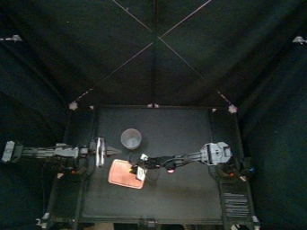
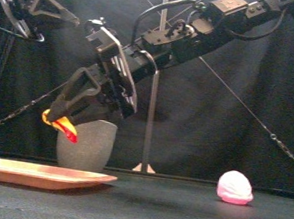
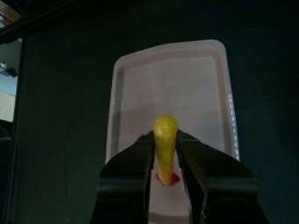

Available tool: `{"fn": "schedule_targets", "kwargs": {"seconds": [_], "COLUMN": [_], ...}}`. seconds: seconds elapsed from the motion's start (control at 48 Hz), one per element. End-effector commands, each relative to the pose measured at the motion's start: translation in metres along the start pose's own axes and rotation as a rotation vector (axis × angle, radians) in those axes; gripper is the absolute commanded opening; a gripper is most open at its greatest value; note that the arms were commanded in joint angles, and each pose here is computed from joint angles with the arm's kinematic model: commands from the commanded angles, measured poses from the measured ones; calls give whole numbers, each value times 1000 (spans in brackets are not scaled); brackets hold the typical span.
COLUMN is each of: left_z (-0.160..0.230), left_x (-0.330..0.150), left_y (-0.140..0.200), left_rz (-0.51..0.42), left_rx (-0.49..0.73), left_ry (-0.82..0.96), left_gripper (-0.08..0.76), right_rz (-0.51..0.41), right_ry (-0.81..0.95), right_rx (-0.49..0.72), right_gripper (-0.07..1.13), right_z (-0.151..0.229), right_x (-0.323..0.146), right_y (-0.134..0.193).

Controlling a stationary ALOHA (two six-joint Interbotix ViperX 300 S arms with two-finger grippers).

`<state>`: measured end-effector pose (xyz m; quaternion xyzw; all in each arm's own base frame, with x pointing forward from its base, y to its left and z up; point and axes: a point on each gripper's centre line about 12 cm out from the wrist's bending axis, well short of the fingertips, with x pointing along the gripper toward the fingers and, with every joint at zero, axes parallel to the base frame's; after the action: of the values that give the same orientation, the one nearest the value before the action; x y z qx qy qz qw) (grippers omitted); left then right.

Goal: Pick the shrimp then place it on the pink plate
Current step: Drop shrimp on the pink plate and return to neutral

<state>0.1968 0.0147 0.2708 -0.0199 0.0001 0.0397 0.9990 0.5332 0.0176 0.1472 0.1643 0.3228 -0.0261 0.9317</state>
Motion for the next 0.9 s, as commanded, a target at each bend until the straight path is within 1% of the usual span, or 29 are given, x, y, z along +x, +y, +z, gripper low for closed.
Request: {"fn": "schedule_targets", "kwargs": {"seconds": [0.021,0.167,0.292,0.562,0.667,0.896], "left_z": [5,4,4,4,4,1], "left_x": [2,1,1,1,1,1], "left_y": [1,1,1,1,1,1], "left_rz": [4,5,7,7,7,7], "left_rx": [4,4,4,4,4,5], "left_ry": [-16,-14,-14,-13,-13,-6], "left_gripper": [23,23,23,23,23,23], "right_rz": [18,14,16,12,11,4], "right_ry": [-60,-62,-63,-63,-74,-187], "right_rx": [-13,-28,-30,-29,-31,-28], "right_gripper": [608,777,871,878,878,878], "right_z": [23,22,22,22,24,26], "right_x": [-7,-5,-5,-10,-21,-55], "right_y": [8,7,8,6,6,-1]}}
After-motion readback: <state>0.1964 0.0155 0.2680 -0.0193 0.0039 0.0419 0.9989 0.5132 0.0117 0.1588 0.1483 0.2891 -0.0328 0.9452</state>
